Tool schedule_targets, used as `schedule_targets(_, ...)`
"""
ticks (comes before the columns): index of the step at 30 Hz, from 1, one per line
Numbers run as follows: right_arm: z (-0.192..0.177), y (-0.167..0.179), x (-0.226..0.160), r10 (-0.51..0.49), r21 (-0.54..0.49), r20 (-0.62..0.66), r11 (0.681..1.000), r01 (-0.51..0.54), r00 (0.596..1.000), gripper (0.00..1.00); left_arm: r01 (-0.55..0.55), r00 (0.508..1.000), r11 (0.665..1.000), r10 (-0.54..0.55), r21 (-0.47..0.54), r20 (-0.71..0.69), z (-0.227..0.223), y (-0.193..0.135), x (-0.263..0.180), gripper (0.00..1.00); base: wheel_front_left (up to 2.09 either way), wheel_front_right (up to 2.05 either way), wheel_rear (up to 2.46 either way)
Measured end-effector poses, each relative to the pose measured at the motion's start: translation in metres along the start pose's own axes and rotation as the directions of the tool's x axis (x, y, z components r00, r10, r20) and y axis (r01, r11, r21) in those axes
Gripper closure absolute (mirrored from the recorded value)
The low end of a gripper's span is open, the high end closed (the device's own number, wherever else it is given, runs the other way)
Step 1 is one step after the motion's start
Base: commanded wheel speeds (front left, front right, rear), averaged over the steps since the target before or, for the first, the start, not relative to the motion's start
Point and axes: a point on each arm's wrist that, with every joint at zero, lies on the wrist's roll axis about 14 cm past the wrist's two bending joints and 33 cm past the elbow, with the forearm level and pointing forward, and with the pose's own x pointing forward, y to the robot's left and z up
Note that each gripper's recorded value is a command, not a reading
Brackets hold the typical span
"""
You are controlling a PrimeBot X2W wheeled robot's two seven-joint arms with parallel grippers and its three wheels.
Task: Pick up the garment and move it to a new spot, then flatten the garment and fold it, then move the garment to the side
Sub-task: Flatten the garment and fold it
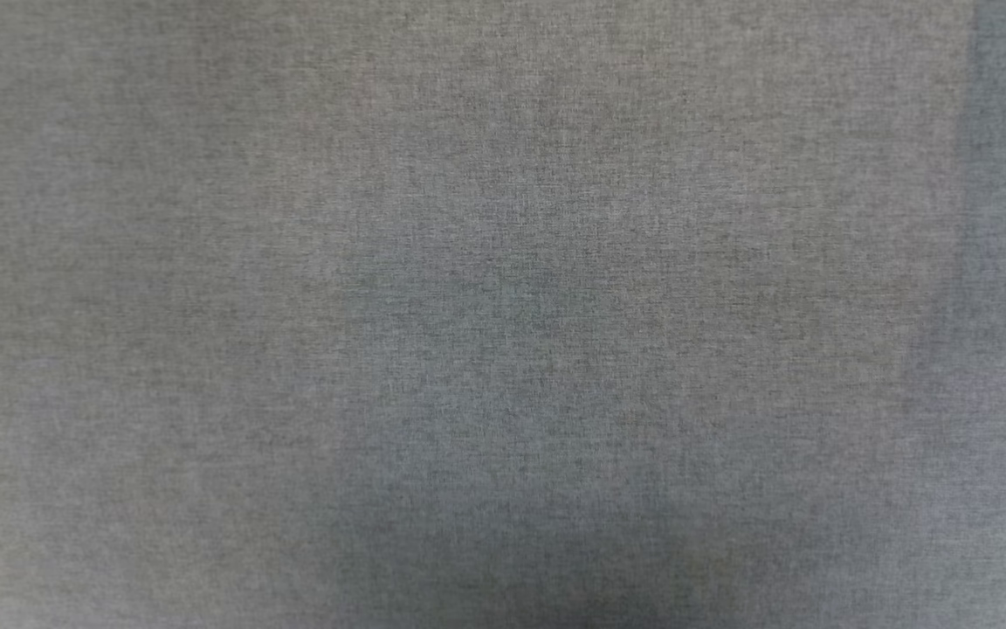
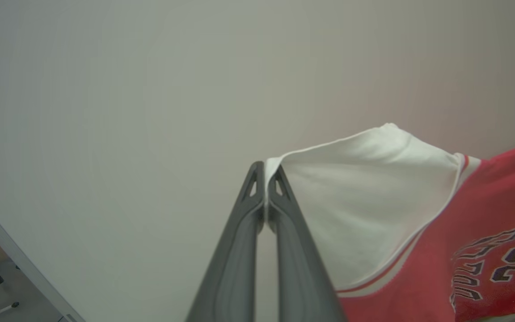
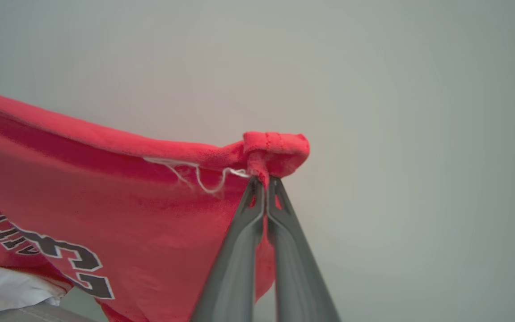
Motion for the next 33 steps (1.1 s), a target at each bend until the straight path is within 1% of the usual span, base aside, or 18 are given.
schedule_targets(6,-0.025,0.027,-0.032,0.072,0.01,-0.085,0.997,-0.071,0.994,1.0,0.033,0.992,0.991,-0.049,-0.133,-0.12,-0.039,-0.042,-0.051,1.0,0.0,0.0,0.0)
schedule_targets(9,-0.03,0.035,-0.052,0.091,0.037,-0.11,0.995,-0.088,0.99,1.0,0.038,0.982,0.98,-0.072,-0.194,-0.174,-0.051,-0.061,-0.081,1.0,0.0,0.0,0.0)
schedule_targets(13,-0.039,0.045,-0.087,0.126,0.049,-0.156,0.992,-0.12,0.98,1.0,0.027,0.97,0.964,-0.089,-0.264,-0.228,-0.055,-0.082,-0.121,1.0,0.0,0.0,0.0)
schedule_targets(17,-0.052,0.05,-0.126,0.135,0.096,-0.223,0.989,-0.116,0.965,1.0,0.022,0.948,0.953,-0.116,-0.302,-0.297,-0.06,-0.1,-0.165,1.0,0.0,0.0,0.0)
schedule_targets(20,-0.059,0.058,-0.158,0.162,0.11,-0.274,0.984,-0.136,0.948,1.0,0.013,0.921,0.943,-0.141,-0.333,-0.362,-0.065,-0.116,-0.202,1.0,0.0,0.0,0.0)
schedule_targets(23,-0.061,0.059,-0.184,0.161,0.148,-0.31,0.982,-0.12,0.937,1.0,-0.004,0.898,0.934,-0.153,-0.357,-0.413,-0.066,-0.125,-0.234,1.0,0.0,0.0,0.0)
schedule_targets(27,-0.058,0.064,-0.208,0.167,0.184,-0.332,0.977,-0.11,0.929,1.0,-0.016,0.868,0.929,-0.171,-0.371,-0.465,-0.066,-0.133,-0.268,1.0,0.0,0.0,0.0)
schedule_targets(31,-0.056,0.069,-0.231,0.177,0.228,-0.358,0.969,-0.098,0.917,1.0,-0.05,0.849,0.92,-0.166,-0.389,-0.502,-0.062,-0.134,-0.299,1.0,0.0,0.0,0.0)
schedule_targets(33,-0.057,0.07,-0.245,0.18,0.25,-0.381,0.964,-0.086,0.907,1.0,-0.041,0.829,0.916,-0.191,-0.398,-0.526,-0.06,-0.14,-0.317,1.0,0.0,0.0,0.0)
